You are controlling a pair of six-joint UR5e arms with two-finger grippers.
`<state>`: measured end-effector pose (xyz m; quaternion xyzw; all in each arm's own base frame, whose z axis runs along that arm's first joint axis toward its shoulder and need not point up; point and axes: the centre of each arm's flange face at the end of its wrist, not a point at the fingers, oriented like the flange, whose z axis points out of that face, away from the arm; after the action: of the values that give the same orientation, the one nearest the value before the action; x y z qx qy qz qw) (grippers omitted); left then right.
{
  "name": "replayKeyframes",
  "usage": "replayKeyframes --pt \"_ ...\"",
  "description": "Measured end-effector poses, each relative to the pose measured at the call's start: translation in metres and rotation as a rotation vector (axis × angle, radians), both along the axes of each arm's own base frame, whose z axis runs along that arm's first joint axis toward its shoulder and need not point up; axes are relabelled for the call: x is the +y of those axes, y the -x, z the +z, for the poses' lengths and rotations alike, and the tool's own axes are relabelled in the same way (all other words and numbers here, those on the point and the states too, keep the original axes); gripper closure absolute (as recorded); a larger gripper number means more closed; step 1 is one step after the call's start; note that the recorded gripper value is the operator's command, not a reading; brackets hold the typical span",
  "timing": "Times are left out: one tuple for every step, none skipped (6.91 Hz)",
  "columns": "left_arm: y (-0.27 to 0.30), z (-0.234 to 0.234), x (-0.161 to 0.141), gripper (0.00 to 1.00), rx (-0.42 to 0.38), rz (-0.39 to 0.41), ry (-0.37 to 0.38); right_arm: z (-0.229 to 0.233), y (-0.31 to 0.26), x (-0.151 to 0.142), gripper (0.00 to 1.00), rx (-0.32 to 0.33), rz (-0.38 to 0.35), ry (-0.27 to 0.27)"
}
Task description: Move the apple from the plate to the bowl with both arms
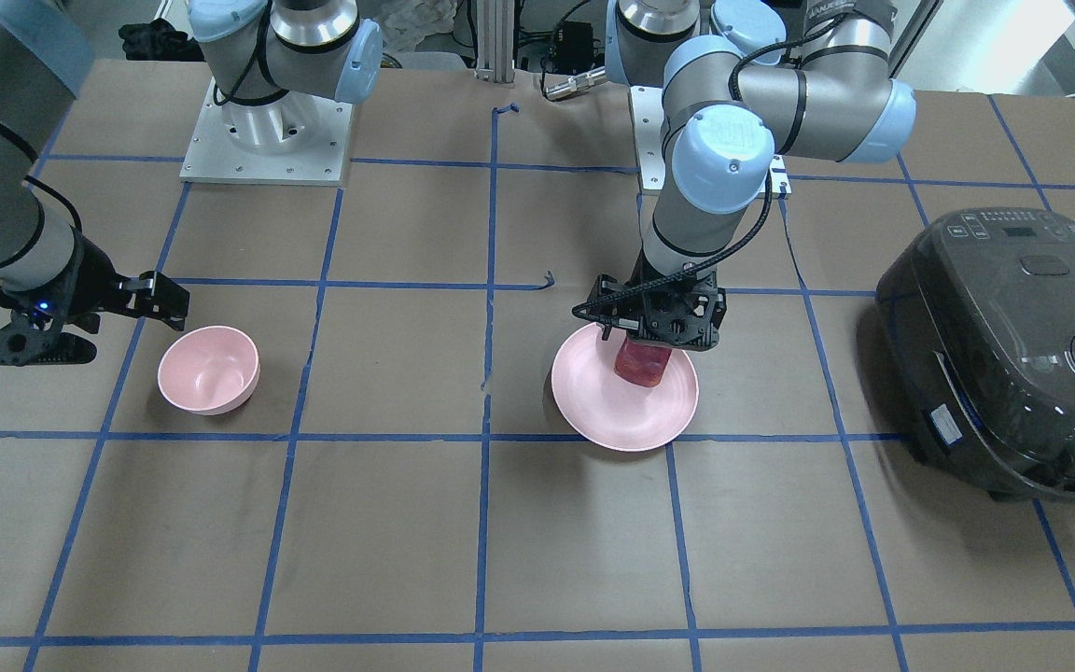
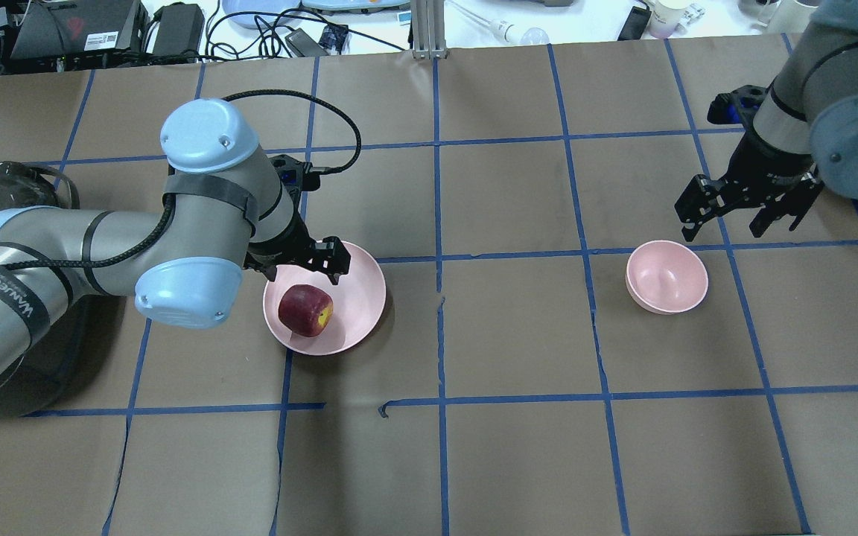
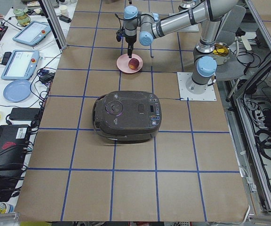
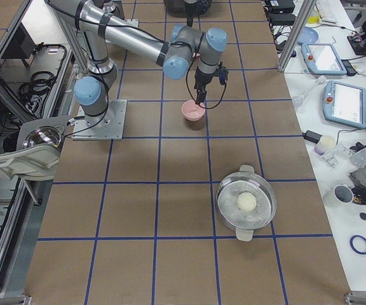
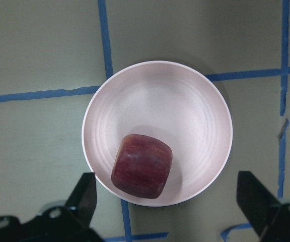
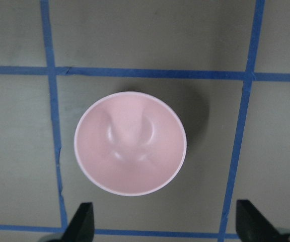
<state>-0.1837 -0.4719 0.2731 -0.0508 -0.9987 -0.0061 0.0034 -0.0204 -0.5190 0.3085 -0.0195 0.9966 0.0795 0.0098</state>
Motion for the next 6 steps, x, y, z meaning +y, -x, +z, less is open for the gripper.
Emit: replayKeyframes --pt "-0.001 -0.012 0.001 0.00 -0.017 -0.001 -0.016 -0.035 0.011 0.003 0.26 -0.003 0.009 0.011" --pt "-0.002 -0.024 0.000 0.00 -0.024 -0.002 -0.036 -0.061 0.015 0.006 0.46 -0.005 0.021 0.016" --pt "-0.002 -0.034 -0.002 0.00 -0.026 -0.002 -0.052 -0.081 0.016 0.011 0.60 -0.008 0.027 0.012" --pt "-0.001 -0.044 -0.004 0.02 -0.026 -0.003 -0.061 -0.092 0.015 0.015 0.77 -0.011 0.029 0.009" --pt "-0.001 -0.053 -0.006 0.02 -0.026 -0.005 -0.066 -0.097 0.014 0.017 0.97 -0.011 0.030 0.009" --pt "-0.001 -0.060 -0.008 0.02 -0.027 -0.006 -0.071 -0.099 0.014 0.017 1.00 -0.011 0.031 0.010"
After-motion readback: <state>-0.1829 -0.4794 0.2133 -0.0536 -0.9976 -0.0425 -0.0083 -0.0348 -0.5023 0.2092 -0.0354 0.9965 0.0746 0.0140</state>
